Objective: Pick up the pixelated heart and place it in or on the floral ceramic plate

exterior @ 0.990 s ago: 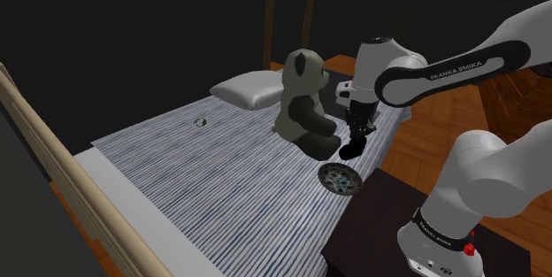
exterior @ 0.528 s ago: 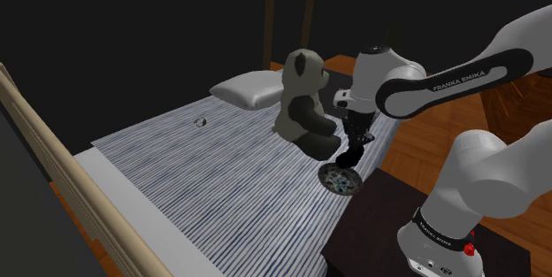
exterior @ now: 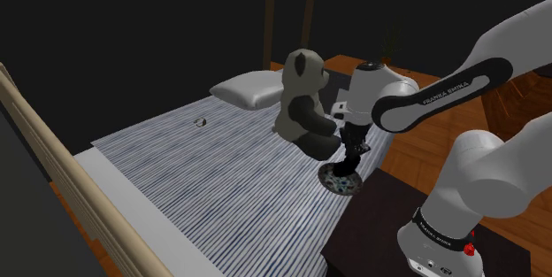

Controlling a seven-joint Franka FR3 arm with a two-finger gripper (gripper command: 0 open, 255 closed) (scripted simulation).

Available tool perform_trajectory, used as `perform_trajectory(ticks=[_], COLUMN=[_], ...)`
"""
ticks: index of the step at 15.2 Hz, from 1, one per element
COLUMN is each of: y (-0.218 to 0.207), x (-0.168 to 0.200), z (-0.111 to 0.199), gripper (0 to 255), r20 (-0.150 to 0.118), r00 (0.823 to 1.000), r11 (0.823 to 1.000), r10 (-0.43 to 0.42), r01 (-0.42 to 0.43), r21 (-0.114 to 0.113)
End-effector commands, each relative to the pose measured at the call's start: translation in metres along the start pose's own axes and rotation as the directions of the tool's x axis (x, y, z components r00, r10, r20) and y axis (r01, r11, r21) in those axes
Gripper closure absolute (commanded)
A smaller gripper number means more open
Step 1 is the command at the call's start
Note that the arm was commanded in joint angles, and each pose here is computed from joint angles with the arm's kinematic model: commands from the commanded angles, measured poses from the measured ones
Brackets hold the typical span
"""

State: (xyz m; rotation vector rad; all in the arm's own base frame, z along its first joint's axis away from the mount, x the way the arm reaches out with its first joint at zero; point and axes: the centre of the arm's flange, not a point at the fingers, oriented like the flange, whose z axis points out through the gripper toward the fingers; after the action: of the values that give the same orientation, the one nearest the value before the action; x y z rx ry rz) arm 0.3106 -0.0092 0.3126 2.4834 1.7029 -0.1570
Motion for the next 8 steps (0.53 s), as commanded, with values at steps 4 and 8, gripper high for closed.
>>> perform_trajectory(ticks=[4, 8], y=[-0.002, -0.002], x=[0.004, 0.005], z=[0.027, 0.034], gripper=[255, 255], r20=[-0.001, -0.001], r00=[1.0, 1.0], r11=[1.0, 1.0], r10=[0.0, 0.0], r01=[0.0, 0.0], r21=[-0.001, -0.001])
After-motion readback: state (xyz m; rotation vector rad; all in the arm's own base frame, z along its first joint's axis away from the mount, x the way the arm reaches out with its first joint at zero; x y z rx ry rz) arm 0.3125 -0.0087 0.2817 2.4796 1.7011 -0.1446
